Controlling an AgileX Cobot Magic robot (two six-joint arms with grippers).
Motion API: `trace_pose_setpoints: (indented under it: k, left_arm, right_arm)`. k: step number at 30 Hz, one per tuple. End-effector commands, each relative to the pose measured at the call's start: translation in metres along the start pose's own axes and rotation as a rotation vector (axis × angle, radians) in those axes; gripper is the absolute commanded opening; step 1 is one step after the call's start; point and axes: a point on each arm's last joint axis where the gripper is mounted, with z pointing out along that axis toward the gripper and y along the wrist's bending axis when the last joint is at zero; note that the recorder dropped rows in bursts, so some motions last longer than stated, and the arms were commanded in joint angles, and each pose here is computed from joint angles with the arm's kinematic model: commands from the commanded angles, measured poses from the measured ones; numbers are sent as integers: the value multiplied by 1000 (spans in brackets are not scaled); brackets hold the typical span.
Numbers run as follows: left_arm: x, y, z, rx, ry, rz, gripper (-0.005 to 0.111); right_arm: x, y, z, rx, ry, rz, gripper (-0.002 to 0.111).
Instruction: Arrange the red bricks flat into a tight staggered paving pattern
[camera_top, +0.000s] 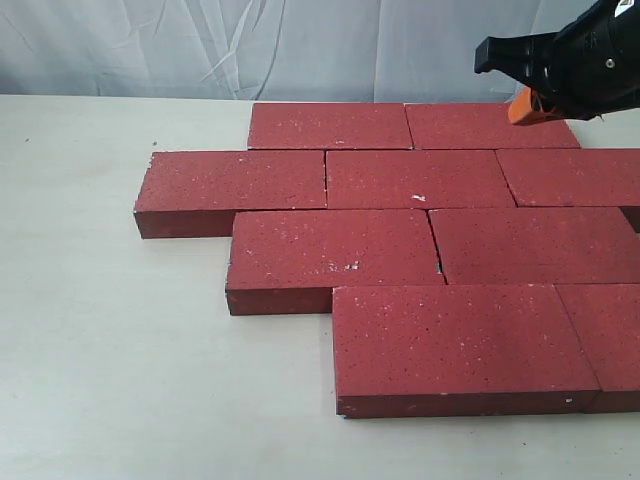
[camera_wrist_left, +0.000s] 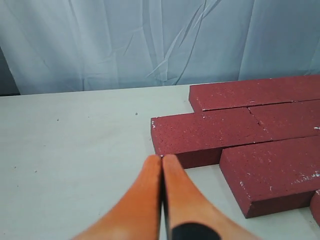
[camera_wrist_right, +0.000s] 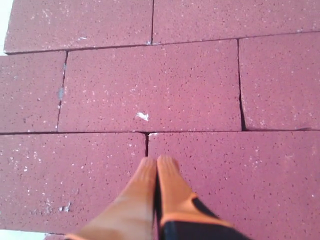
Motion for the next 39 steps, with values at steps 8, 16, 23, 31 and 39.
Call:
trace_pose_setpoints:
  k: [8,16,23,31,39]
  left_arm:
    - [2,0,-1,-1,-2,0,0]
    - [2,1,-4,-16,-28,19,0]
    - [1,3,-16,-86,-110,26,0]
    - [7,3,-21,-104,-210,36,0]
    - [37,10,2,-125,-315,34,0]
  right_arm:
    - [-6,1,-4,-19,-65,15,-1]
    - [-7,1,-4,-22,-74,18,-1]
    - [-7,1,-4,-23,-74,19,-1]
    - [-7,1,-4,-23,-74,19,-1]
    - [-7,1,-4,-23,-74,19,-1]
